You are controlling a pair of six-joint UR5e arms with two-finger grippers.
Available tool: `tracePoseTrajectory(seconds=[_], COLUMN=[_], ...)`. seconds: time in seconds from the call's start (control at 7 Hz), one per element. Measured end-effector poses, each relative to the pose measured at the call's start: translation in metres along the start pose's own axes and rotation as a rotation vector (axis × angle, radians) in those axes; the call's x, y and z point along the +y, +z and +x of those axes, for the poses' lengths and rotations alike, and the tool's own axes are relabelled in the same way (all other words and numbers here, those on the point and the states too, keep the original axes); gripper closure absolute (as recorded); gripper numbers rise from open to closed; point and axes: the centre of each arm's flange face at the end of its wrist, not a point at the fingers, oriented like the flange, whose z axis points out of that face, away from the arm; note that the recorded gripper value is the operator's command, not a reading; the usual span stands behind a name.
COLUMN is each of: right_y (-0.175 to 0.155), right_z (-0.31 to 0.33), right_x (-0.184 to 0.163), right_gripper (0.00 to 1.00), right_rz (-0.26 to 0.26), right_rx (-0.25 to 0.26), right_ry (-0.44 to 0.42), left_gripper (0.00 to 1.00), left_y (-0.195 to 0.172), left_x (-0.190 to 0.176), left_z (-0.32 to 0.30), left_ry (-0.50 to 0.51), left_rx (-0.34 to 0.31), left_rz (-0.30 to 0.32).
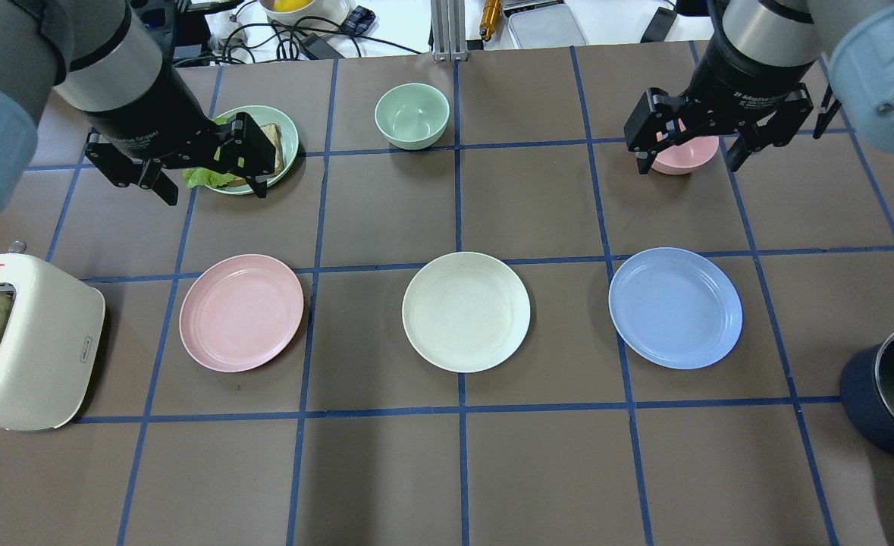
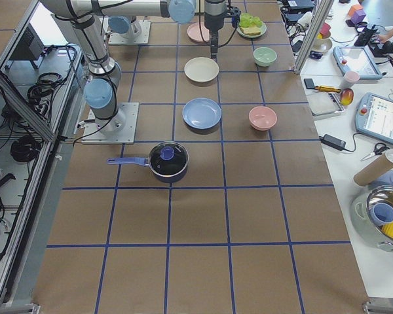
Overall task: Stack three plates with pink and blue
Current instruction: 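Raise both grippers from the far bowls and move toward the plates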
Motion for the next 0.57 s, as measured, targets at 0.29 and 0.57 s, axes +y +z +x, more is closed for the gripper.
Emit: tracePoseTrajectory(seconds=[0.29, 0.57], right_y=[0.0009, 0.0092], right_z=[0.0003, 0.0058], right_x=[-0.0002, 0.0002], right_gripper=[0.0, 0.0], right_rz=[-0.002, -0.02], right_rx=[0.001, 0.004], right_ry=[0.001, 0.013], left_gripper=[0.0, 0.0], left_y=[0.0005, 0.0028], left_x=[-0.0007, -0.0021], left_z=[0.0001, 0.0], left_ry=[0.0, -0.001], left_rx=[0.003, 0.004], left_rz=[-0.001, -0.005])
